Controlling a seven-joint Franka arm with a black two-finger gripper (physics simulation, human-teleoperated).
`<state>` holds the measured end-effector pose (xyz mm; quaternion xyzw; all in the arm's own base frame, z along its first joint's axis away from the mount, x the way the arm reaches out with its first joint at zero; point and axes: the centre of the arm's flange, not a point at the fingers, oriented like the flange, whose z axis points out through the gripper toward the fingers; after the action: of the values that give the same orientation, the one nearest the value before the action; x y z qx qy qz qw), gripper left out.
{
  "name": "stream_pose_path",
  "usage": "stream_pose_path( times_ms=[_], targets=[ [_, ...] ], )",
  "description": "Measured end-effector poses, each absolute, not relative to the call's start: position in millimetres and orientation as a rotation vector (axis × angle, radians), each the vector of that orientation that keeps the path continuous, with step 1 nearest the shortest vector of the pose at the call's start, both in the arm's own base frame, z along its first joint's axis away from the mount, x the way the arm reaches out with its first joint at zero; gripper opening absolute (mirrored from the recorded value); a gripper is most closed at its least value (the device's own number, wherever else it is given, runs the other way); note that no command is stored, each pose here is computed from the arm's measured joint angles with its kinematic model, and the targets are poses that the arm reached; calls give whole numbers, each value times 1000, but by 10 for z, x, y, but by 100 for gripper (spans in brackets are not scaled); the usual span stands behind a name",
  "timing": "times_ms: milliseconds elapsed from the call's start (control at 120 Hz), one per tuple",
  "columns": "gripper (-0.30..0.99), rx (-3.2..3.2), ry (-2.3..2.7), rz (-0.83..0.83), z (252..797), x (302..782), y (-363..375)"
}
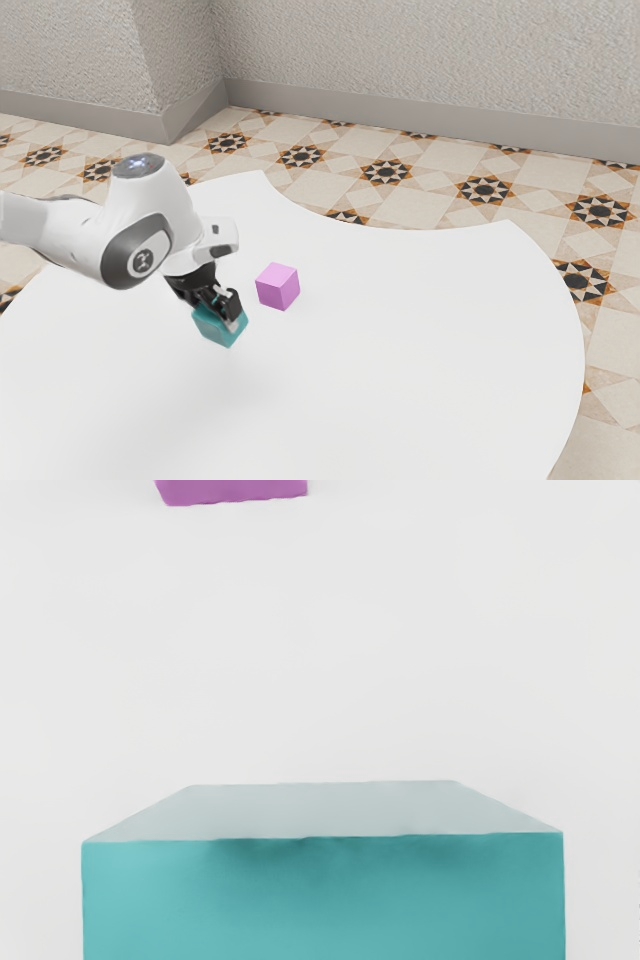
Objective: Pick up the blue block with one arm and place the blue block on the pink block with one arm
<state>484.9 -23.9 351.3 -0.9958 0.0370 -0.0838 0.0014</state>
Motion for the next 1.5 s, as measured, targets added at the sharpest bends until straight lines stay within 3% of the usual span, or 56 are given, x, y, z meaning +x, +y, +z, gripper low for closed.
stream_pose_path(
  times_ms=[175,667,892,1392,1500],
  targets=[
    [35,-3077,156,-328,3900,5674,-288],
    [36,-3118,87,-258,3767,6597,-241],
    [35,-3163,-83,-252,3687,6741,82],
    [34,-3161,-85,-226,3459,6901,50],
    [45,-3172,-89,-227,3455,6897,29]
  ],
)
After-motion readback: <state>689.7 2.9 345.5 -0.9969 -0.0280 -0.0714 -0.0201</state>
